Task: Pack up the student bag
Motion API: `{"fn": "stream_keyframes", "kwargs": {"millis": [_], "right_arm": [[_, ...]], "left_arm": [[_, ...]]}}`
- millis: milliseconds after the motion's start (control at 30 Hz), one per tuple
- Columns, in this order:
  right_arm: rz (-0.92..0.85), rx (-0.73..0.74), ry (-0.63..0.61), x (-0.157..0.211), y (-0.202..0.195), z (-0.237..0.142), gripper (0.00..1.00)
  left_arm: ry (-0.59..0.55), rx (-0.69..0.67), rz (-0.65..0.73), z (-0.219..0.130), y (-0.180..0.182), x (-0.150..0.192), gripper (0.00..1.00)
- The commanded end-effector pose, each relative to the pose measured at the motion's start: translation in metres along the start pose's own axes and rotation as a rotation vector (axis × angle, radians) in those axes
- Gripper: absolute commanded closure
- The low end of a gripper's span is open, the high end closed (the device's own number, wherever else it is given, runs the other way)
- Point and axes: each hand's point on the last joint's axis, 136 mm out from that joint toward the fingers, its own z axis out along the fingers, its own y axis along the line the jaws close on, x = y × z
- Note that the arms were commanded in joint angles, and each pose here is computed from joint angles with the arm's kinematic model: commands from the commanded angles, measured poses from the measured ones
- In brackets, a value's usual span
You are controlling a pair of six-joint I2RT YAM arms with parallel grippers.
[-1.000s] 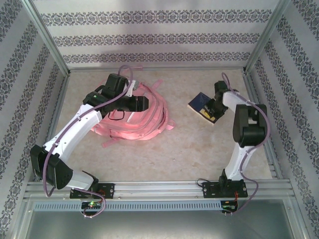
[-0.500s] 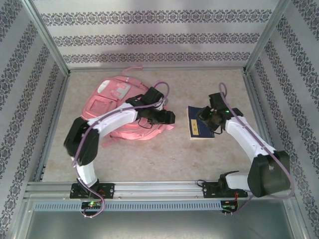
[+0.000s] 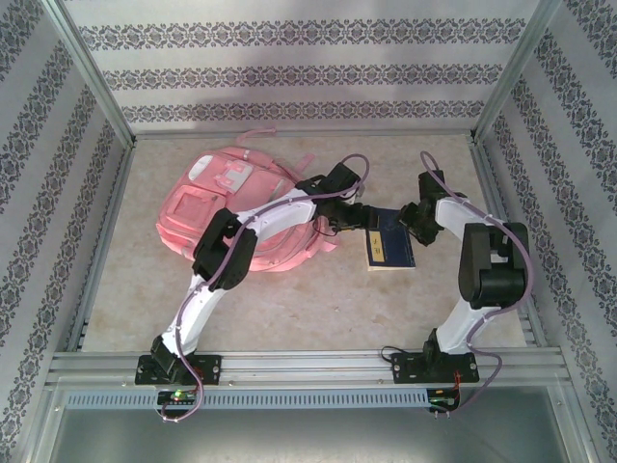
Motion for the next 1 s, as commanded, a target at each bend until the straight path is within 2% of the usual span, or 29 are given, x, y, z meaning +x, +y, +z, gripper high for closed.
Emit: {"fn": "stream_keyframes", "kwargs": {"millis": [0,267,433,533,667,767,867,967], "right_arm": [[-0.029,-0.097,0.010,-0.006,0.019,0.001,0.36],[0.004,-0.206,0.071,0.007,0.032,0.005,0.38],[0.048,-0.231,0.098,0.016,0.027,0.013,0.38],[0.063,-0.233,0.107,0.019,0.022,0.016,0.38],[0.066,-0.235,0.113,0.021,0.020,0.017,0.38],[0.066,-0.235,0.112,0.021,0.020,0.016,0.38],[0.069,-0.240,0.118,0.021,0.021,0.016,0.38],[0.067,-0.238,0.119,0.021,0.021,0.015,0.39]], "left_arm": [[0.023,-0.045,-0.026,0.011,0.007,0.002,0.31],[0.045,0.000,-0.057,0.029,0.007,0.003,0.33],[0.065,0.046,-0.080,0.039,0.003,0.005,0.41],[0.063,0.093,-0.086,0.038,-0.006,0.004,0.50],[0.051,0.136,-0.087,0.030,-0.019,0.001,0.69],[0.035,0.169,-0.087,0.023,-0.029,-0.002,0.78],[0.038,0.181,-0.081,0.022,-0.034,-0.001,0.86],[0.050,0.183,-0.069,0.021,-0.034,0.001,1.00]]}}
